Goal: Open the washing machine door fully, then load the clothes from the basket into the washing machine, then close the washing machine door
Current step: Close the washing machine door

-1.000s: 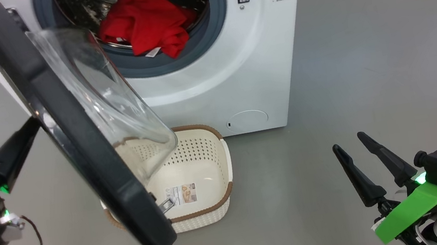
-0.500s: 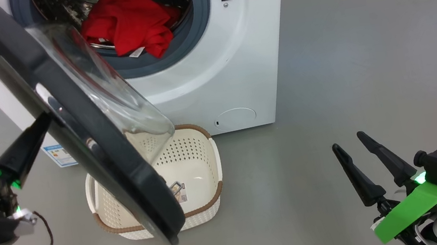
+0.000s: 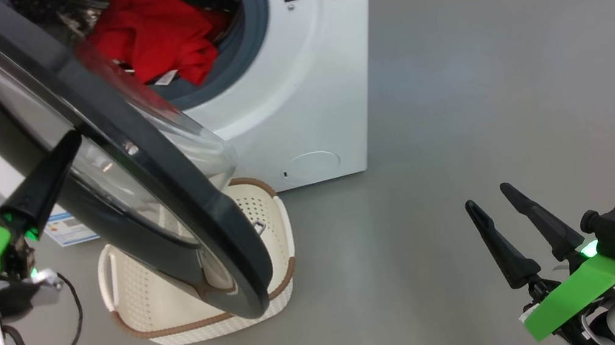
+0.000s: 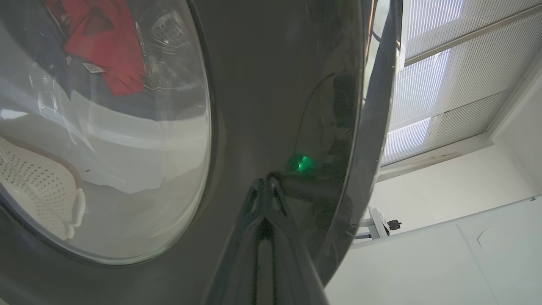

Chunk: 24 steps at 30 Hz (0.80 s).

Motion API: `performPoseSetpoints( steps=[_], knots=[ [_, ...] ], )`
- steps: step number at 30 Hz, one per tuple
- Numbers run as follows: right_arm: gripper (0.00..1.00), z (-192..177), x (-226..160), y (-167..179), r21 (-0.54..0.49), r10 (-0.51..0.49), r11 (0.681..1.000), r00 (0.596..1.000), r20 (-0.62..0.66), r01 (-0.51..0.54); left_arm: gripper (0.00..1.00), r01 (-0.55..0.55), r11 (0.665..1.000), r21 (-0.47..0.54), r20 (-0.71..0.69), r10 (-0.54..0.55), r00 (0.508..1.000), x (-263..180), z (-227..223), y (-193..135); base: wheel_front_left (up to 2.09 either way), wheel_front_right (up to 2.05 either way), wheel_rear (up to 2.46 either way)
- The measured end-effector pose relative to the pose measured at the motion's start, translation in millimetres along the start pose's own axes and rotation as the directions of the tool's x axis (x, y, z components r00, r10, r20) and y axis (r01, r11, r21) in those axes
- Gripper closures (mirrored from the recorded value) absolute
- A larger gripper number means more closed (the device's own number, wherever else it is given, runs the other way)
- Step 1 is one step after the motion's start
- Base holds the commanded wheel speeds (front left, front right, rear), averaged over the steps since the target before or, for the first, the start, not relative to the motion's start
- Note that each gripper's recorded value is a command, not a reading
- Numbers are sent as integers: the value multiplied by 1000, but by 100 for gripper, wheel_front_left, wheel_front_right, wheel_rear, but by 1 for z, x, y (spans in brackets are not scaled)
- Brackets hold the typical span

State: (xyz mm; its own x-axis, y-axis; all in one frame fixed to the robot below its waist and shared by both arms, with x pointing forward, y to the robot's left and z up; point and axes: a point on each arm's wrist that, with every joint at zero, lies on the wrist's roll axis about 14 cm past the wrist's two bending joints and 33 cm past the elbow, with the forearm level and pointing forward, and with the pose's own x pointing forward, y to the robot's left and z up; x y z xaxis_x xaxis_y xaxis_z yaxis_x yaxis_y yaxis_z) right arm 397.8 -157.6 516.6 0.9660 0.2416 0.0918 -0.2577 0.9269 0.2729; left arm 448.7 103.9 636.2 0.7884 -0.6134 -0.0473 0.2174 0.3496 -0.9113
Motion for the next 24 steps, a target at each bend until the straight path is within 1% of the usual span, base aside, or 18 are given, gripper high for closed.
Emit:
performPoseSetpoints(
  steps=[10,24],
  knots=[
    [0,5,-15,-24,-3,-84,996,996,11,84,100,27,999,19,-25,-26,999,35,-2,-7,0,0,0],
    [0,14,-34,-55,-23,-189,982,982,29,190,100,9,998,58,1,-10,1000,89,1,1,0,0,0]
  ],
)
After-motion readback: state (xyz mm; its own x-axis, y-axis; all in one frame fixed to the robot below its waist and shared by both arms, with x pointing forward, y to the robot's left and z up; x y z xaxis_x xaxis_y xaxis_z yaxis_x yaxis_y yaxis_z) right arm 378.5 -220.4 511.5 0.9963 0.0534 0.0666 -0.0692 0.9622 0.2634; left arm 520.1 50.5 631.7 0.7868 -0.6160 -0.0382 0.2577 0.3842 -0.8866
